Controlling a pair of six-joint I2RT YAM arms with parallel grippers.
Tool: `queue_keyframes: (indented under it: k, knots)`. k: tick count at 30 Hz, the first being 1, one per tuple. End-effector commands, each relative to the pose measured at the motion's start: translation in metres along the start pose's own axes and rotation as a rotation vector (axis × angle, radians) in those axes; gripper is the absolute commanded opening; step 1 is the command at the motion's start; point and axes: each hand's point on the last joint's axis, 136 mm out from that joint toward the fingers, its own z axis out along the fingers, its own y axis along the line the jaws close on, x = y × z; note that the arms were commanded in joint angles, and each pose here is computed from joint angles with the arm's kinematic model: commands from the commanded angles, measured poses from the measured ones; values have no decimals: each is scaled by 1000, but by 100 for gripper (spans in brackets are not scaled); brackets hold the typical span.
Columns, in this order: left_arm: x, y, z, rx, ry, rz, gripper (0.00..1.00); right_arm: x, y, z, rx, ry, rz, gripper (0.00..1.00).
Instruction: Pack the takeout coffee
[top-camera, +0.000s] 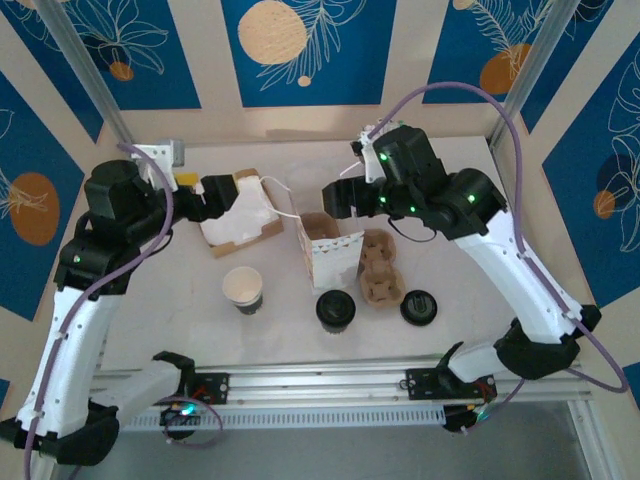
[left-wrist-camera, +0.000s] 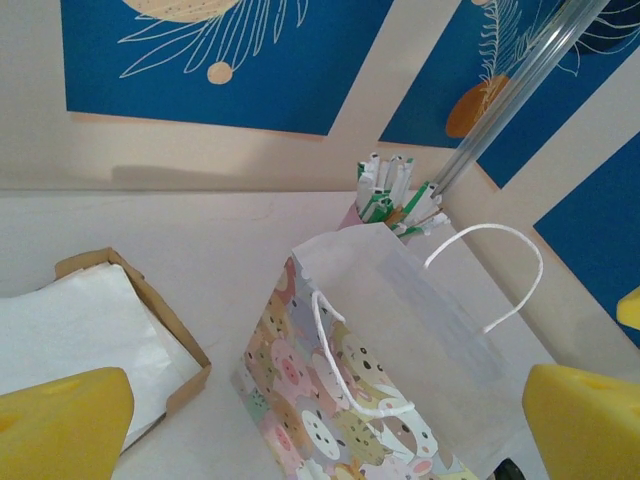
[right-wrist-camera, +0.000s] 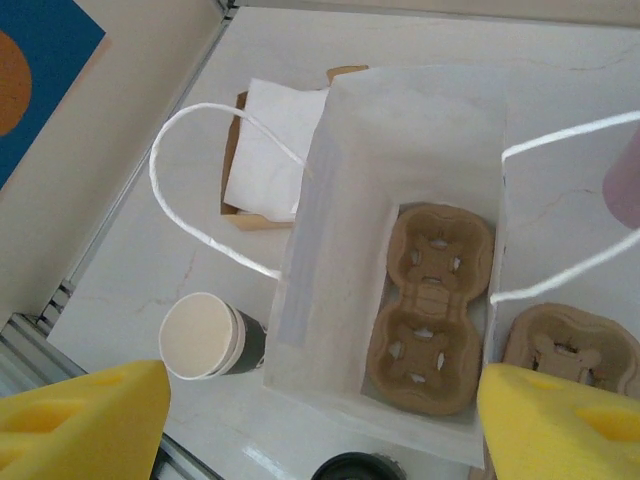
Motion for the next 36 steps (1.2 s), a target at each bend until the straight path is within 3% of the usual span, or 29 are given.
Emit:
queue_keyframes:
  k: [1, 8, 16, 24, 36]
  knots:
    - [4, 6, -13, -34, -11, -19, 100, -6, -2, -23, -30, -91, 0, 80]
    - [31, 15, -28, -74, 32, -44, 100, 8, -20, -56, -27, -188, 11, 79]
    - [65, 23, -36, -92, 99, -94, 95, 34, -36, -70, -12, -218, 21, 77]
    - [96, 22, -38, -56, 167, -148, 80, 61, -54, -78, 11, -244, 54, 74]
    - [148, 23, -22, 21, 271, -289, 56, 106, -75, -56, 49, -148, 147, 69]
